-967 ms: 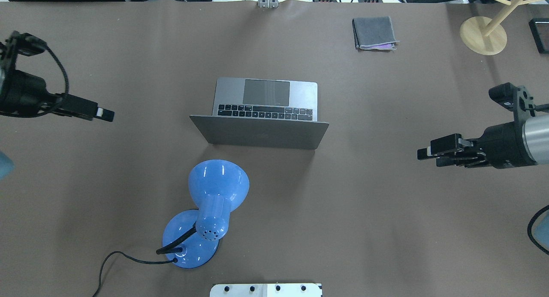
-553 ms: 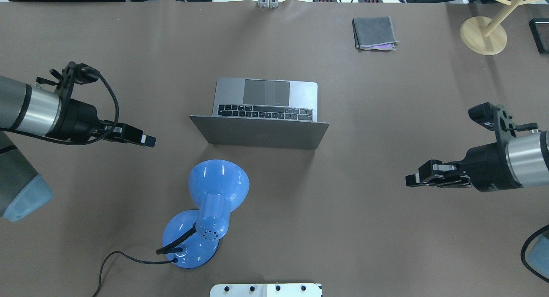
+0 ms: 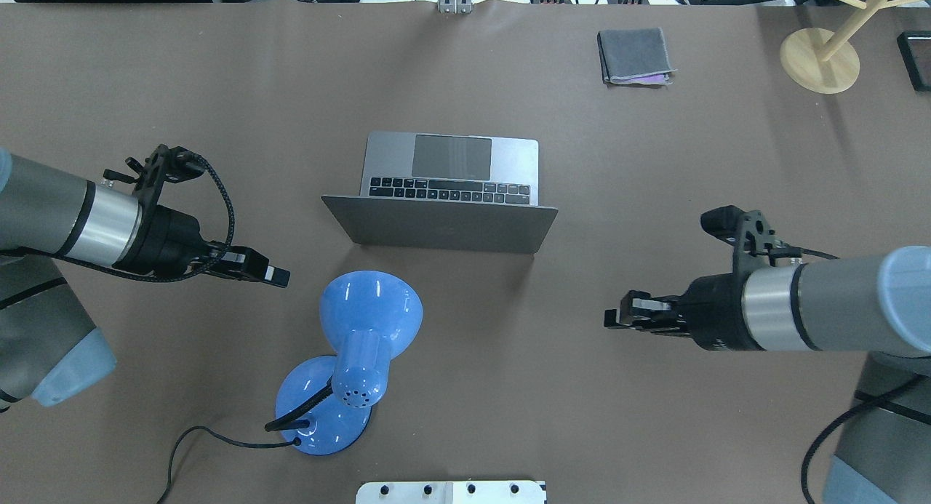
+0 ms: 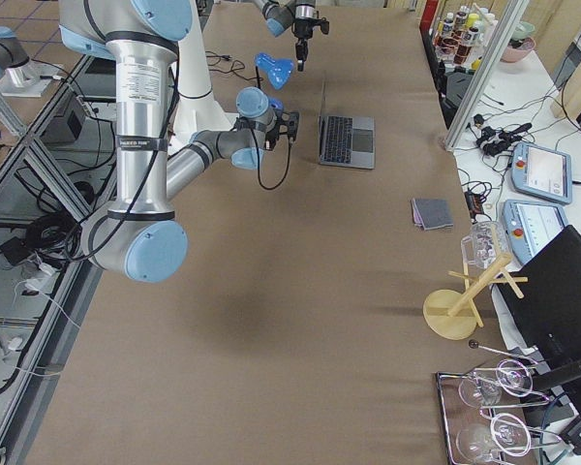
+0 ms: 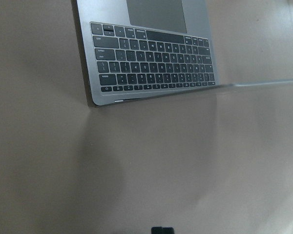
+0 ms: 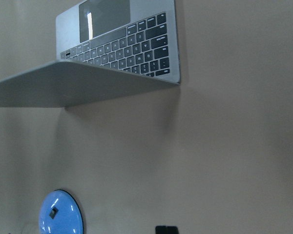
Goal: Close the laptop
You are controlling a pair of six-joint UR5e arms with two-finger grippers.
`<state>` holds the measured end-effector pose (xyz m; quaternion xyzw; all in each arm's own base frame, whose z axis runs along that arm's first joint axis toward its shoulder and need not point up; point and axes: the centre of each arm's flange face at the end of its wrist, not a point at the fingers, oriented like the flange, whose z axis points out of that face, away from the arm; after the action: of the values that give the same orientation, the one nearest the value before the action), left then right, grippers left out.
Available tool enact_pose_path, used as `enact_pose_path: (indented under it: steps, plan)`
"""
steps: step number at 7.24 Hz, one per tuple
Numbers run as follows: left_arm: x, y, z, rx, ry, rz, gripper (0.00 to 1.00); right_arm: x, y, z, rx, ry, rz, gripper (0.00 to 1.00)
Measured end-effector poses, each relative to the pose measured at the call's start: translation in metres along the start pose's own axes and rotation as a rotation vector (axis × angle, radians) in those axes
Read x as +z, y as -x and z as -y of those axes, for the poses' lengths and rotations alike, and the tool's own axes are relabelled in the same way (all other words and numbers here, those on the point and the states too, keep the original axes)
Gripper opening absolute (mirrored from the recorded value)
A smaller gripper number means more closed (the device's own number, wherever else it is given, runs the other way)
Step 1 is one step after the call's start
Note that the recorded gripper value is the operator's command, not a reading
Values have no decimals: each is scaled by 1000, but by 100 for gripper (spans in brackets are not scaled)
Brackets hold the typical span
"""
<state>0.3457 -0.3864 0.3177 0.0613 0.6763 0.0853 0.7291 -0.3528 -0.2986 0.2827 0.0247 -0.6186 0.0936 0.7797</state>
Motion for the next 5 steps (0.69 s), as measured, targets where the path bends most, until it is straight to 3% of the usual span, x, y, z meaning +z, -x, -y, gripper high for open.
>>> enact_pose_path:
  steps: [3, 5]
  plan:
    - [18, -38, 16, -23, -3, -47, 0, 29, 54, 3, 32, -47, -50, 0]
    - [25, -46, 26, -24, -21, -52, 0, 44, 68, 9, 31, -67, -49, 0]
